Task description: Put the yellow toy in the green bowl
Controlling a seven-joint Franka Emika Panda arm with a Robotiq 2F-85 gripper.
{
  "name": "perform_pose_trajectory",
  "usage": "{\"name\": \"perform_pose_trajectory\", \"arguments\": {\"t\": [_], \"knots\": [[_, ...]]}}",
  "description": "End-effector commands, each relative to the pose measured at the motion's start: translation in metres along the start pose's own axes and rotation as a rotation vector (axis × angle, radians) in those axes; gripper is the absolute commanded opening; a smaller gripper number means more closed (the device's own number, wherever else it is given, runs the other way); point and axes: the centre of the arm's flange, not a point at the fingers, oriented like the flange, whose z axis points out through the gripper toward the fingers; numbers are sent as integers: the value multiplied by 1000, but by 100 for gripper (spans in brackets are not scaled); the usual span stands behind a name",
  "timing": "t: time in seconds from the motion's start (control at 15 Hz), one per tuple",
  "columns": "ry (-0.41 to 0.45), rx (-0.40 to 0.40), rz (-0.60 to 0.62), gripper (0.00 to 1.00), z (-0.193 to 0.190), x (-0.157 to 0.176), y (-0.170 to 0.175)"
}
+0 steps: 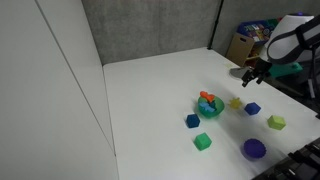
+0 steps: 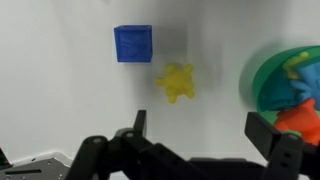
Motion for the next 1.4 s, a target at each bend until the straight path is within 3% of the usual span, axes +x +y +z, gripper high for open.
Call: {"name": "perform_pose_trajectory", "arguments": {"t": [0.0, 0.67, 1.13, 1.2, 1.33], "knots": [[17, -40, -10, 100, 39, 18, 3], [1, -71, -98, 100, 128, 17, -14], [43, -123, -157, 100, 162, 21, -31], [44, -133, -166, 75, 164, 21, -33], [51, -155, -182, 66, 166, 21, -35]]}}
